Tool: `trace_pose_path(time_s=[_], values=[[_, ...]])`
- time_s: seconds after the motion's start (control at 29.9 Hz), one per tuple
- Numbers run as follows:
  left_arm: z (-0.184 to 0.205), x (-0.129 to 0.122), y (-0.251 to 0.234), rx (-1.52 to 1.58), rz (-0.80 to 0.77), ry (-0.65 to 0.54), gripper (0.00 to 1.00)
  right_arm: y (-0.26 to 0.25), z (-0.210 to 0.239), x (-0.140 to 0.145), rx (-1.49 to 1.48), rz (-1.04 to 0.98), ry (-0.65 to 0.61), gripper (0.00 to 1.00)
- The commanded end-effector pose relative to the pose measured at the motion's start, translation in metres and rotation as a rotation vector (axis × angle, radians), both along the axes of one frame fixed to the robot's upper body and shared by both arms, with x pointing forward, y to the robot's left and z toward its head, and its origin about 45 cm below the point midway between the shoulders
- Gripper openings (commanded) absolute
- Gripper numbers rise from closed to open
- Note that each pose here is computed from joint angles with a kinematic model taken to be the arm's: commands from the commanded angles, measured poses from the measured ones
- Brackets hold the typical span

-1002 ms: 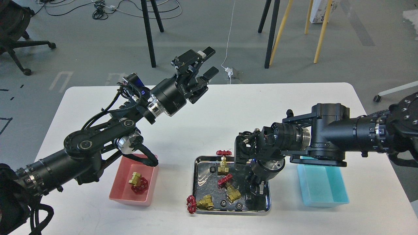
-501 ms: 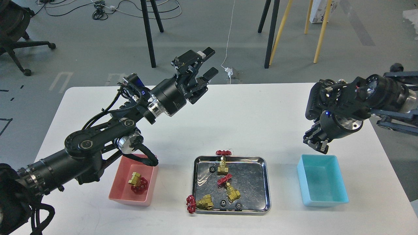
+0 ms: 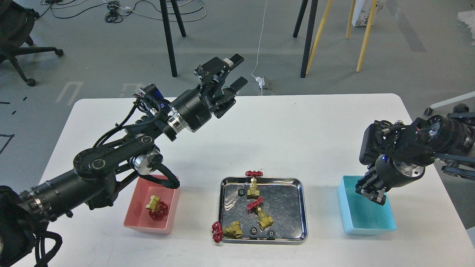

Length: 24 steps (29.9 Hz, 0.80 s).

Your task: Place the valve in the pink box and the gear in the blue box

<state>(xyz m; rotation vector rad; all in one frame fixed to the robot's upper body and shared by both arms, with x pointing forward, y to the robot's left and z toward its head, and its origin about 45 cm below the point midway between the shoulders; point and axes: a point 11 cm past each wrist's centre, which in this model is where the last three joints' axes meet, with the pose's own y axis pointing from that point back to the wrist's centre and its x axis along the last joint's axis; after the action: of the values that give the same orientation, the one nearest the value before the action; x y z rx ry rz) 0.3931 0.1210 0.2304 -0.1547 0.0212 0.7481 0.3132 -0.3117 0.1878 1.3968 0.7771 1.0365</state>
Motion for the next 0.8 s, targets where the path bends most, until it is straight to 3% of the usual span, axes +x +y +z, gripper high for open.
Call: trace_pose_path(time_s=[0.0, 0.17, 0.23, 0.4, 0.57, 0.77], values=[[0.0, 0.0, 0.0, 0.001, 0.001, 0.0, 0.72, -0.003, -0.004, -0.001, -0.011, -0.007, -0.012, 0.15], [-0.001, 0.001, 0.001, 0.002, 0.004, 0.003, 0.72, -0.007, -0.01, -0.004, -0.006, -0.041, -0.022, 0.41], [-0.001, 0.001, 0.001, 0.003, 0.005, 0.001, 0.72, -0.008, -0.01, -0.003, -0.003, -0.056, -0.038, 0.57], [-0.002, 0.002, 0.003, 0.007, 0.008, 0.003, 0.72, -0.011, -0.004, 0.002, 0.04, -0.105, -0.068, 0.79], [-0.002, 0.002, 0.003, 0.007, 0.009, 0.002, 0.73, 0.013, 0.032, 0.032, 0.252, -0.247, -0.133, 0.86], [0.011, 0.01, 0.009, -0.024, 0.032, -0.019, 0.73, 0.006, 0.116, 0.104, 0.66, -0.585, -0.287, 0.86]])
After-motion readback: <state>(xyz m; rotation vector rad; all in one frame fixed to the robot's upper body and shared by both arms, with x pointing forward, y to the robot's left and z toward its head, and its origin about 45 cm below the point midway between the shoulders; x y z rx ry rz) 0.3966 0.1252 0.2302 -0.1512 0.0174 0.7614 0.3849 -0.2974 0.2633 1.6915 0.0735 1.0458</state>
